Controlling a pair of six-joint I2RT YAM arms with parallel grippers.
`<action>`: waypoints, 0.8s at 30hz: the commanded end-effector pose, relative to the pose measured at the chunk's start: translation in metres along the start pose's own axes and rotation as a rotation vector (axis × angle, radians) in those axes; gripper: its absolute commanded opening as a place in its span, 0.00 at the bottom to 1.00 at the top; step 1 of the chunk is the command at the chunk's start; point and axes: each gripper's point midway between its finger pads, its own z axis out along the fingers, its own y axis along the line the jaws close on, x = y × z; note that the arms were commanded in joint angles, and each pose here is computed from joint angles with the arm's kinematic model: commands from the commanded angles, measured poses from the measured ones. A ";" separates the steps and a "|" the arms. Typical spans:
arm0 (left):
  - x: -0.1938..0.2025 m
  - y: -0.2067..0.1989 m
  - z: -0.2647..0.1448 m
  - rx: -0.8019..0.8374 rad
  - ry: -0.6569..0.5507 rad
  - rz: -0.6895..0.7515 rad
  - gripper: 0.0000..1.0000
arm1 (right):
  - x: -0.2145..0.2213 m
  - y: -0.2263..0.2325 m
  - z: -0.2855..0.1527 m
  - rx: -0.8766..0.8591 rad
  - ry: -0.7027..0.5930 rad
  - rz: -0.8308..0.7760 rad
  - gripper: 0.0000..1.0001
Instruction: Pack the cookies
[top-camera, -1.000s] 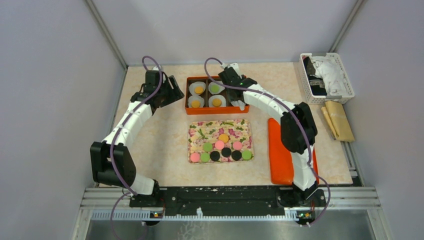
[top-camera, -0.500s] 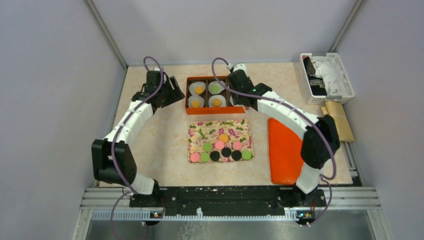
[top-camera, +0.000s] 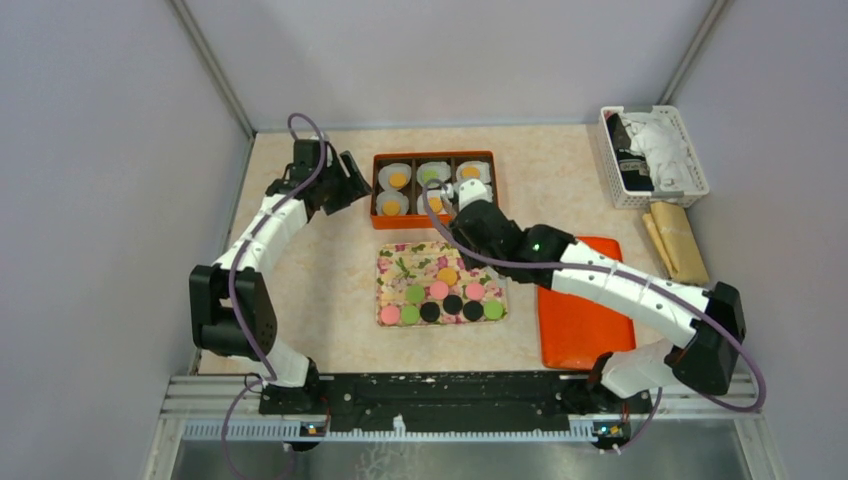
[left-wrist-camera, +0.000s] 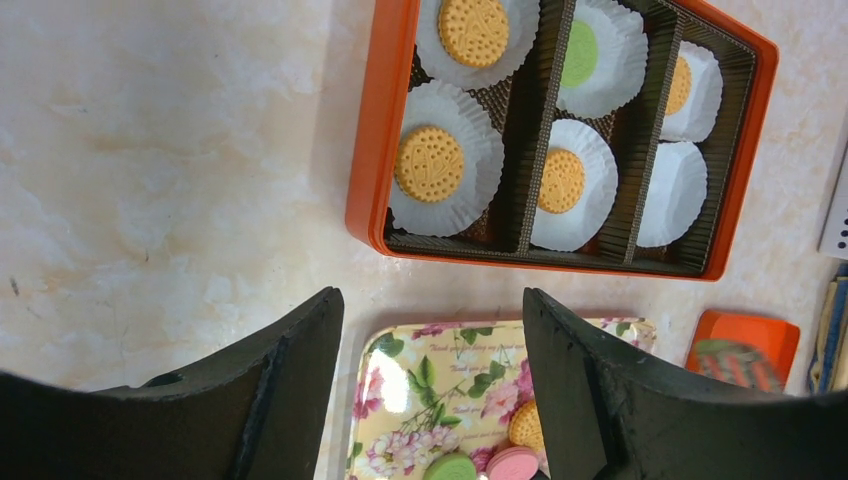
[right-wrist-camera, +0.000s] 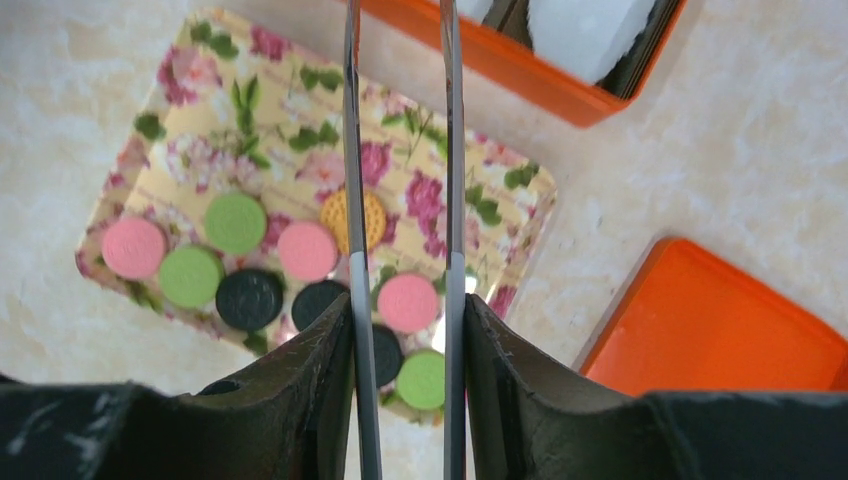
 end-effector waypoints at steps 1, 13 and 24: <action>-0.018 -0.019 -0.004 0.076 -0.028 -0.015 0.73 | 0.032 0.013 -0.014 -0.034 0.049 0.014 0.36; -0.008 -0.019 -0.010 0.094 -0.008 -0.028 0.72 | 0.123 0.019 -0.044 -0.040 0.232 0.022 0.34; -0.005 -0.020 -0.011 0.110 -0.006 -0.032 0.72 | 0.152 0.025 -0.049 -0.070 0.301 0.006 0.37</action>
